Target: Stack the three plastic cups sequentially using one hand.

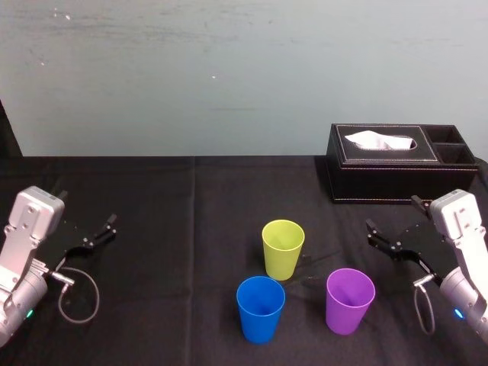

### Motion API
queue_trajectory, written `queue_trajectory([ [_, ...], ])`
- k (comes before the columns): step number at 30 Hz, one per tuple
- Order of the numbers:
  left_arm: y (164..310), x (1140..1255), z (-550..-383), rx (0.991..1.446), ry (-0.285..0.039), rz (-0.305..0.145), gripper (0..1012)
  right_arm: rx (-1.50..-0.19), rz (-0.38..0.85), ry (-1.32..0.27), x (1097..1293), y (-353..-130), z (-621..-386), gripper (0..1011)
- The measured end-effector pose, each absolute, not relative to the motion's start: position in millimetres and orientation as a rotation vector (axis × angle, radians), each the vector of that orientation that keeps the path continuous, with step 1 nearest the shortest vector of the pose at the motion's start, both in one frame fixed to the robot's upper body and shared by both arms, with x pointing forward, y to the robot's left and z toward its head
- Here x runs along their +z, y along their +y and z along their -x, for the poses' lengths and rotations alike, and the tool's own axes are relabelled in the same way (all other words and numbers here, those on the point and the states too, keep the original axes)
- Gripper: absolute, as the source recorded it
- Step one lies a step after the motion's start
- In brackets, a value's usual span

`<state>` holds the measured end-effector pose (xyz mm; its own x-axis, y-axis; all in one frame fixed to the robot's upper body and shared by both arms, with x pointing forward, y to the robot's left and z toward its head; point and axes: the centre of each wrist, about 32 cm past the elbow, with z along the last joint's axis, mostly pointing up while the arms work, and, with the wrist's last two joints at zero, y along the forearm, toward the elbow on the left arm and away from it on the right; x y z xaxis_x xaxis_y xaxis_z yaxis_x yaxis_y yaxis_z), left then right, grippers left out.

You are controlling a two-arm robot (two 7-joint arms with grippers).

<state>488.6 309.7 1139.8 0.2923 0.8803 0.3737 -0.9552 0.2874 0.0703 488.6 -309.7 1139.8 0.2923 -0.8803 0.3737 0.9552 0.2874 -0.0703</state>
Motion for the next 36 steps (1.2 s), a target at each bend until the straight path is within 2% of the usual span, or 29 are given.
queue_trajectory([
  [36, 309.7, 1139.8, -488.6, 1.248, -0.285, -0.304, 1000, -1.248, 0.304, -0.285, 1139.8, -309.7, -488.6, 1004],
])
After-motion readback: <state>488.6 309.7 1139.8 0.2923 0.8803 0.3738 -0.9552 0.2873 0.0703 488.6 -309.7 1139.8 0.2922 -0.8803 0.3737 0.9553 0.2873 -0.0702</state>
